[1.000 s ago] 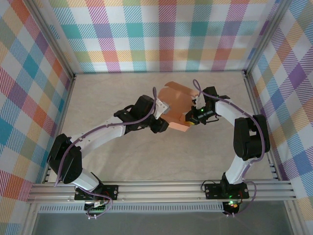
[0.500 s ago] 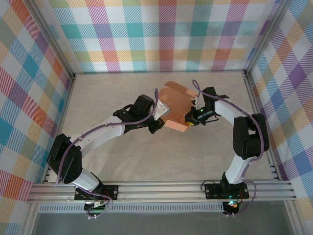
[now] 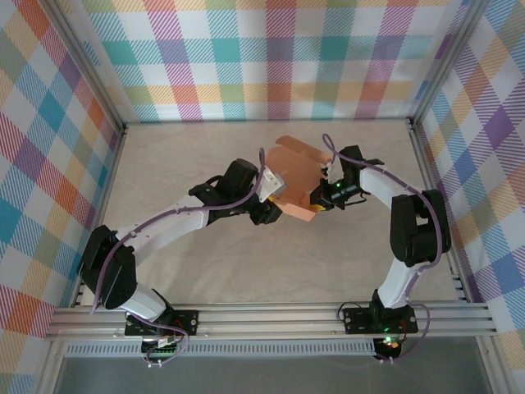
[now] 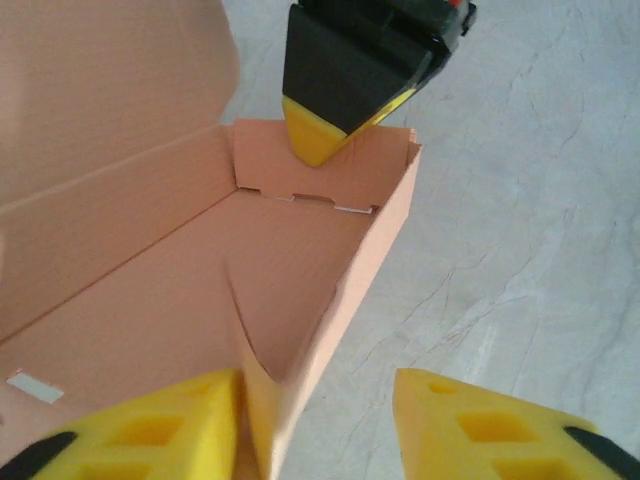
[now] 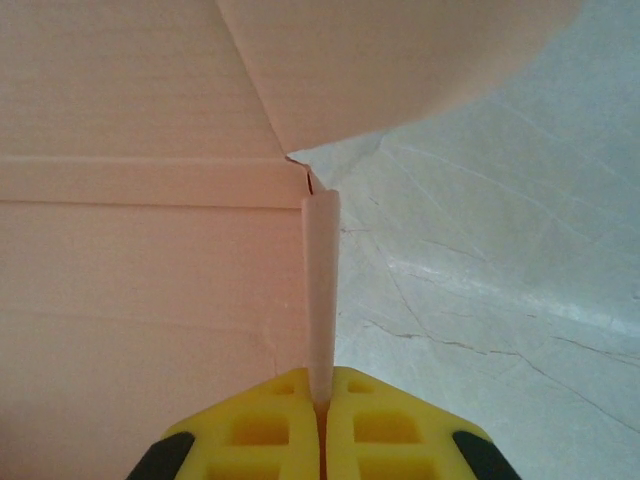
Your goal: Fold the paper box
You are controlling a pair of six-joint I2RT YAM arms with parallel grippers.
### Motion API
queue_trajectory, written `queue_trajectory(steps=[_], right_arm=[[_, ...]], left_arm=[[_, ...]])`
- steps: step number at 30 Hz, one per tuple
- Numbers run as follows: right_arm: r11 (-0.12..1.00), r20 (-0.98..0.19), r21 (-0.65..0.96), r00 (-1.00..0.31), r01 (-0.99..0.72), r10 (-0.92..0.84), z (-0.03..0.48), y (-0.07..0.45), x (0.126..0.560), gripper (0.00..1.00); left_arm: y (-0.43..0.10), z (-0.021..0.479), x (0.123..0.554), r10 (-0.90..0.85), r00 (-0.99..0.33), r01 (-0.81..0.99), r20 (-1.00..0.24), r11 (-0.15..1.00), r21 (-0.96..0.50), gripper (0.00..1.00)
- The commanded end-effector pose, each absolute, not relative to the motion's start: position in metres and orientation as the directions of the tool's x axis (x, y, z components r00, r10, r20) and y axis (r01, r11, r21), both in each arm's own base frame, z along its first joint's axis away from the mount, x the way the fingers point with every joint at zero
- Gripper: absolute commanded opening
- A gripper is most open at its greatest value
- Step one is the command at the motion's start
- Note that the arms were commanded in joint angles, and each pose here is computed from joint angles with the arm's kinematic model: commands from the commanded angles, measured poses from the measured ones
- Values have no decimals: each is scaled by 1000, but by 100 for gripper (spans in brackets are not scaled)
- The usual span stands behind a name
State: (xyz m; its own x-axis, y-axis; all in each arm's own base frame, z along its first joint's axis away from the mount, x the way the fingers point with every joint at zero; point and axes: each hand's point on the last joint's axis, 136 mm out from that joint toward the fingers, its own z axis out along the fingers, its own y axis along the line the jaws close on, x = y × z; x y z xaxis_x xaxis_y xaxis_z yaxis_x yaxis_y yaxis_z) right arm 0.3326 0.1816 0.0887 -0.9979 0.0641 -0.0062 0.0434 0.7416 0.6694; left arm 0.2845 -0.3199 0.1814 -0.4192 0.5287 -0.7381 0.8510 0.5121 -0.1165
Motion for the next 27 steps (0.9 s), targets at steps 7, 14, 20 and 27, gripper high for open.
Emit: queue_trajectory(steps=[7,14,20,27], right_arm=[[818,-128,575,-986,17,111,93,163,352,0],[835,-265,548,-957,-48,118,104,156,363,0],[857,-406,505,-905,-105,129,116,147,372,0],[872,-530,471,-834,-135,157,128,138,379,0]], left_arm=[[-292,263,299,221,-384,741,-897,653,-156,97],[-207,273,339,-147,-483,447,-863,807,-387,100],[-151,226,358,-400,-575,151,-713,805,-574,98],[-167,173,366,-481,-693,57,-537,706,-706,81]])
